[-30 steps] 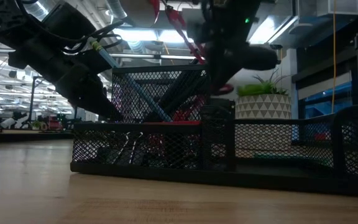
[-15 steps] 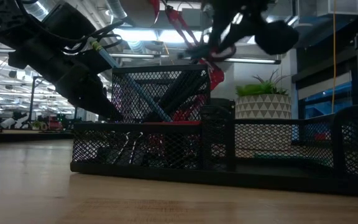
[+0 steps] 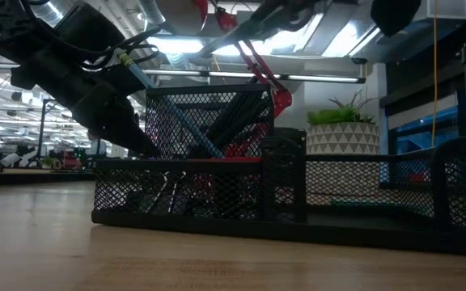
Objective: Pick and place office supplies into organizer
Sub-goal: Put the black scissors into the black desk organizer
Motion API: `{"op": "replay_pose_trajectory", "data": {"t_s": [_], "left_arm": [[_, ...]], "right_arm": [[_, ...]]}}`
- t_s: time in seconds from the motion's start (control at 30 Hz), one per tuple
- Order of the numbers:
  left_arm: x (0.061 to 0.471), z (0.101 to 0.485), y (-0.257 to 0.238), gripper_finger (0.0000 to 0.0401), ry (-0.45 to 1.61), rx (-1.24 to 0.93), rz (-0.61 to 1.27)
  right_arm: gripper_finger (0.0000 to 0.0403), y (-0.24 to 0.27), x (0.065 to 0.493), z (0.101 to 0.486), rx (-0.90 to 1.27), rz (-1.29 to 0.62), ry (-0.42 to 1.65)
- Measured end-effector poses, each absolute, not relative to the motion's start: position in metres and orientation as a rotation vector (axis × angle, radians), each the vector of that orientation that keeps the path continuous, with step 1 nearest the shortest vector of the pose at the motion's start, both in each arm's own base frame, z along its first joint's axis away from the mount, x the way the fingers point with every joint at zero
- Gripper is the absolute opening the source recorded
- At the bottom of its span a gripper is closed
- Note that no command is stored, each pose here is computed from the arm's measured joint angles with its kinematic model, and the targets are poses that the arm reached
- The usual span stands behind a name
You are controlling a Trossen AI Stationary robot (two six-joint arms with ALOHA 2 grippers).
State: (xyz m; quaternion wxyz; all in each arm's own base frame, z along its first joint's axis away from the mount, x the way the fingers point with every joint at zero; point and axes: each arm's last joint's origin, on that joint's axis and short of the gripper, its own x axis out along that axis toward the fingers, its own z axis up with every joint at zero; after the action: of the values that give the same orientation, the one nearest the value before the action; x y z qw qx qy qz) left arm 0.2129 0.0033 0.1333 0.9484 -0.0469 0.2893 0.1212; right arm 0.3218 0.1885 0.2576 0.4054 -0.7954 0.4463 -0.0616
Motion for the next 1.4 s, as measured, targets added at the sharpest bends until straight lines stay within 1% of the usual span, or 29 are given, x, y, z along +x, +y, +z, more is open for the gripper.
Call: {"op": "replay_pose_trajectory", "data": {"t_s": [0.13, 0.37, 0.57, 0.9, 1.4], "left_arm": [[0.213, 0.133, 0.003, 0.0088, 0.589, -0.096, 0.247], [0.213, 0.133, 0.003, 0.0088, 0.589, -0.097, 0.247], [0.213, 0.133, 0.003, 0.0088, 0.589, -0.097, 0.247], [0.212, 0.132, 0.003, 0.0088, 0.600, -0.096, 0.247], [0.212, 0.132, 0.003, 0.0088, 0.599, -0.095, 0.247]], "right_arm": [[0.0081, 0.195, 0.321, 0.258, -2.053, -0.128, 1.111], [0.0081, 0.197, 0.325, 0.259, -2.037, -0.141, 1.083], [0.0081, 0.198, 0.327, 0.257, -2.113, -0.095, 1.107], [0.0081, 0.191, 0.343, 0.237, -2.161, -0.087, 1.179], [0.0081, 0.190, 0.344, 0.236, -2.210, -0.061, 1.198]]}}
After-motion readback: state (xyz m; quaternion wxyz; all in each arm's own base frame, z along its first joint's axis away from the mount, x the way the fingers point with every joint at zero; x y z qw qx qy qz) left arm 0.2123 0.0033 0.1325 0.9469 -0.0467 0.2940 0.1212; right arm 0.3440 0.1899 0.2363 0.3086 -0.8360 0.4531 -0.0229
